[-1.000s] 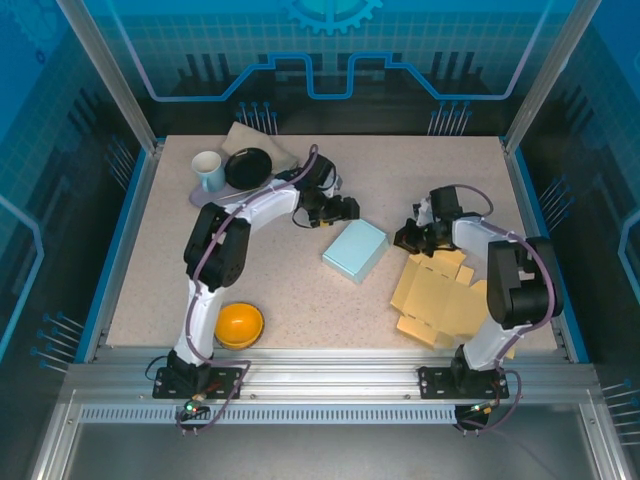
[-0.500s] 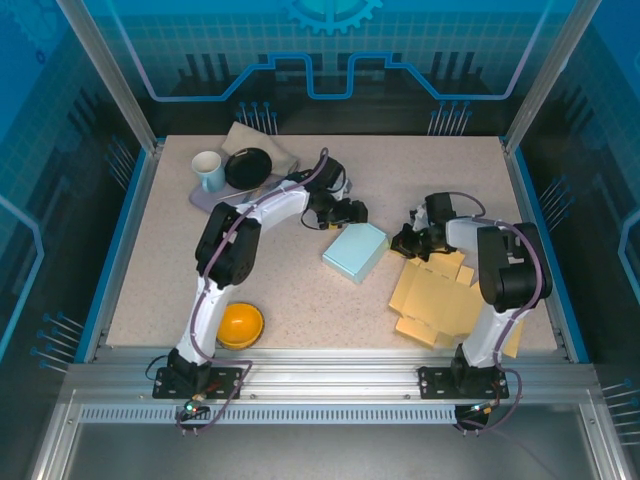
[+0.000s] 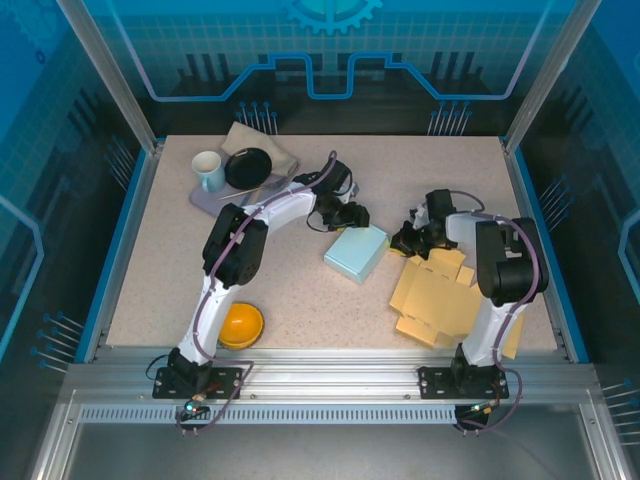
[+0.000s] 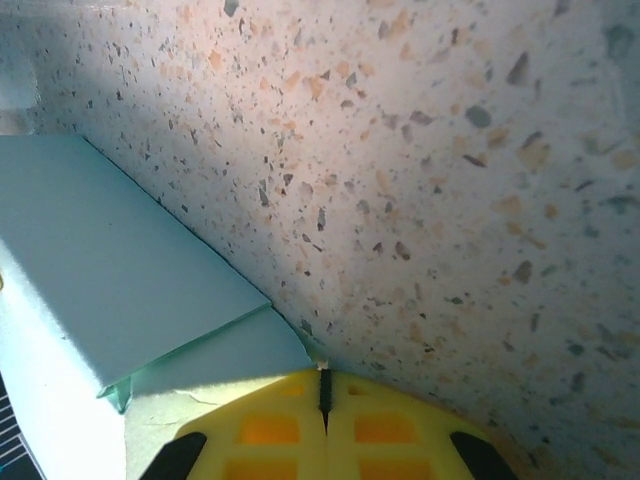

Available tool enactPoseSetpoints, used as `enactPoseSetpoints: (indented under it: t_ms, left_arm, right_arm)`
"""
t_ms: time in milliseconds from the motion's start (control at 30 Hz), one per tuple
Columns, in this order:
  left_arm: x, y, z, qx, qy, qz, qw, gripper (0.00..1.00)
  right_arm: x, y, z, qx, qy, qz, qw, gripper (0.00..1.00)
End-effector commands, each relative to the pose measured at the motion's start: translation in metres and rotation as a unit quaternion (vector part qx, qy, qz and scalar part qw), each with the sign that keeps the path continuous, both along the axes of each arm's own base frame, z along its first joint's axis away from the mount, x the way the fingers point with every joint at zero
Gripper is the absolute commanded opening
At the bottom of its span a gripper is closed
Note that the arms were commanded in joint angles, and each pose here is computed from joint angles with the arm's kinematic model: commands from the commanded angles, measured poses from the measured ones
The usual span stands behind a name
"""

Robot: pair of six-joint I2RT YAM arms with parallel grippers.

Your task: Fold the paper box

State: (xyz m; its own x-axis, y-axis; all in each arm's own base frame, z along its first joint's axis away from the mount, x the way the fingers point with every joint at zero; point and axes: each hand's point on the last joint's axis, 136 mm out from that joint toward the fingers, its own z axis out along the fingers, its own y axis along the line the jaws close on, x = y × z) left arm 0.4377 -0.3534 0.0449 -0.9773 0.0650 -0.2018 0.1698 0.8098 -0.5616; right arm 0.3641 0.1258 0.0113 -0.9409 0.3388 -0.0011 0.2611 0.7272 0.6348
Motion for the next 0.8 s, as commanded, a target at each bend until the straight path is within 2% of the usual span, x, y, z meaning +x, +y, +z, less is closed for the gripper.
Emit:
enactPoseSetpoints:
  t_ms: [0, 200, 333, 600, 767]
  left_arm:
    - [-0.038, -0.039, -0.017, -0.031, 0.044, -0.064, 0.996, 0.55]
    - [-0.068, -0.073, -0.012, -0.073, 0.058, -0.128, 0.987, 0.54]
    - [-0.096, -0.098, -0.009, -0.116, 0.089, -0.156, 0.977, 0.54]
    - [-0.165, -0.144, 0.007, -0.195, 0.158, -0.215, 0.944, 0.53]
    - [-0.204, -0.163, 0.019, -0.221, 0.187, -0.255, 0.923, 0.53]
  right_arm:
    - [0.019, 0.014, -0.014, 0.02, -0.021, 0.013, 1.0, 0.0]
    - [0.03, 0.032, -0.006, 0.055, -0.047, 0.037, 0.997, 0.0]
    - [0.039, 0.042, 0.004, 0.07, -0.065, 0.047, 0.994, 0.0]
    - [0.051, 0.05, 0.013, 0.082, -0.09, 0.049, 0.991, 0.0]
    - [0.055, 0.055, 0.027, 0.096, -0.123, 0.058, 0.986, 0.0]
